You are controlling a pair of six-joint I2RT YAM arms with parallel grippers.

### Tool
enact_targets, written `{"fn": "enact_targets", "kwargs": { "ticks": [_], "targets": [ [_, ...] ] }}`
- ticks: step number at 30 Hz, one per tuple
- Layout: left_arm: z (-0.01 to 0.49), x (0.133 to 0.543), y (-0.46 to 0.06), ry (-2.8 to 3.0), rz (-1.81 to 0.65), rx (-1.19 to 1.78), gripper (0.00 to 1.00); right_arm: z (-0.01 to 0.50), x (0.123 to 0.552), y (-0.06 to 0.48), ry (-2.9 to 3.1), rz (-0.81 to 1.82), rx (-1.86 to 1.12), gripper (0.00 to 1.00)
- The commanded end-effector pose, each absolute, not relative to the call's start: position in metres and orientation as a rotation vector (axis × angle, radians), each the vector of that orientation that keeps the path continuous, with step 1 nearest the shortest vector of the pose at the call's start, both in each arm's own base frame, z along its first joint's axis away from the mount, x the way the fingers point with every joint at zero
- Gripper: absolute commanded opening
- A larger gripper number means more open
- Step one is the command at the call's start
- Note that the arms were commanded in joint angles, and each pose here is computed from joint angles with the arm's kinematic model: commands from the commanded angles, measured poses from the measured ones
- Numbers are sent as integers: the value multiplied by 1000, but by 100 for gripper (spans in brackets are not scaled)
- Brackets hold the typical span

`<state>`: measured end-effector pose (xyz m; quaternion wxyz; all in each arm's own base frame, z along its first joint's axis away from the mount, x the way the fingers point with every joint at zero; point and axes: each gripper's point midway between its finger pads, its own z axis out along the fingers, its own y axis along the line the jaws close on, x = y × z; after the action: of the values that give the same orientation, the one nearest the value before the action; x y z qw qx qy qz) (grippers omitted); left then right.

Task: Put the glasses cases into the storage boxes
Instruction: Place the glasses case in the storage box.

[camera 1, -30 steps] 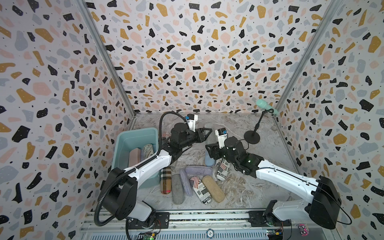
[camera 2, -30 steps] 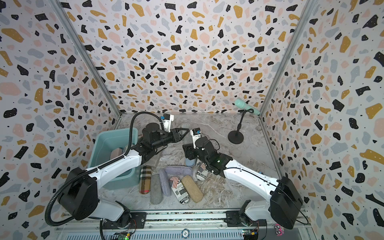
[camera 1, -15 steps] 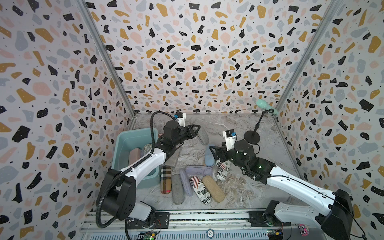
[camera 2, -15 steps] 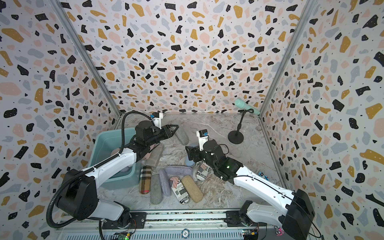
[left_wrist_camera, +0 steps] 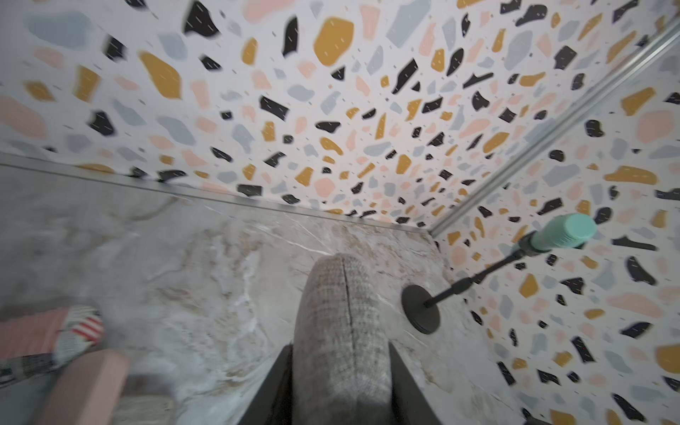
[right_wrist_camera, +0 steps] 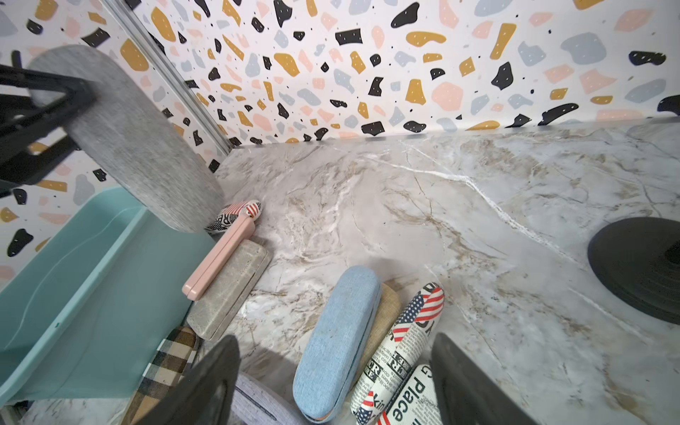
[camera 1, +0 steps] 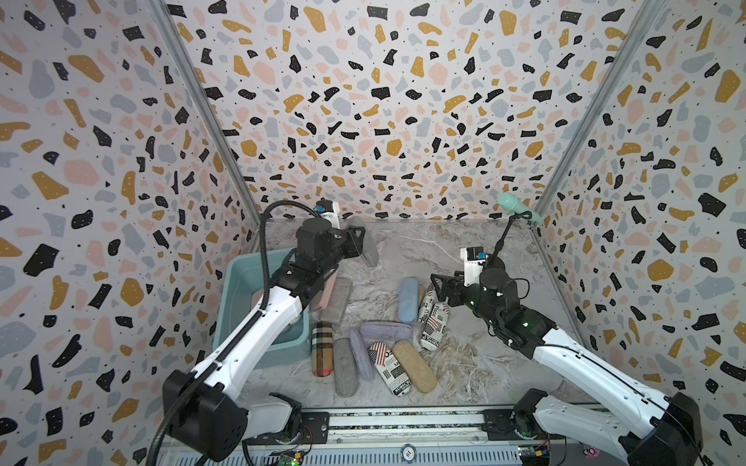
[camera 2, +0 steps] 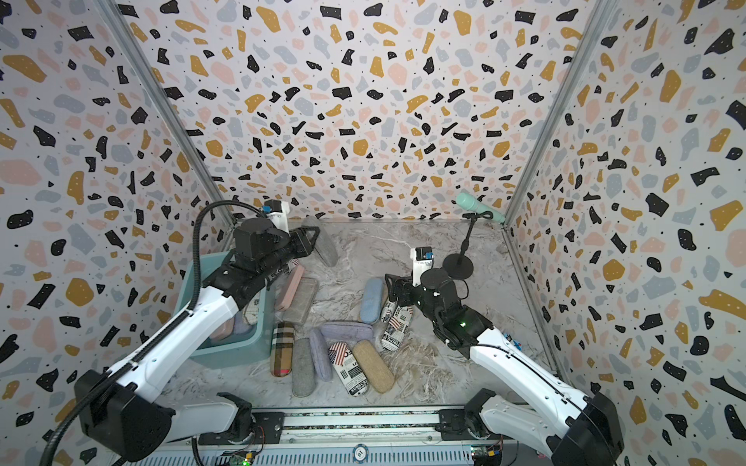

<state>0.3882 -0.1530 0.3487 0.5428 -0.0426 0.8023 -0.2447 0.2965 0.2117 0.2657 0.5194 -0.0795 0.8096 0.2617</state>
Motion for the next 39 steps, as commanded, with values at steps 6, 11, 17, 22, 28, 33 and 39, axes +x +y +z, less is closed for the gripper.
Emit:
{"fn": "enact_targets", "kwargs": {
  "ticks": [6,11,17,22,28,33,39],
  "targets": [
    [370,317,0,1928,169,-343,37,266,299,198,1913,685,-208,83],
    [343,305,31,1986,329,-406,37,262,304,197,1908,727,-224,82],
    [274,333,23,2172,294,-366,35,255,302,196,1916,752,-235,82],
    [220,351,10,2327,239,-327,33,249,297,188,1918,756,-213,82],
    [174,367,8,2467,228,-306,34,244,292,179,1928,751,-195,82],
    [164,386,15,2489,245,-327,41,242,289,175,1926,755,-181,82],
    [195,402,14,2418,209,-344,79,244,286,173,1929,754,-176,82]
  ]
}}
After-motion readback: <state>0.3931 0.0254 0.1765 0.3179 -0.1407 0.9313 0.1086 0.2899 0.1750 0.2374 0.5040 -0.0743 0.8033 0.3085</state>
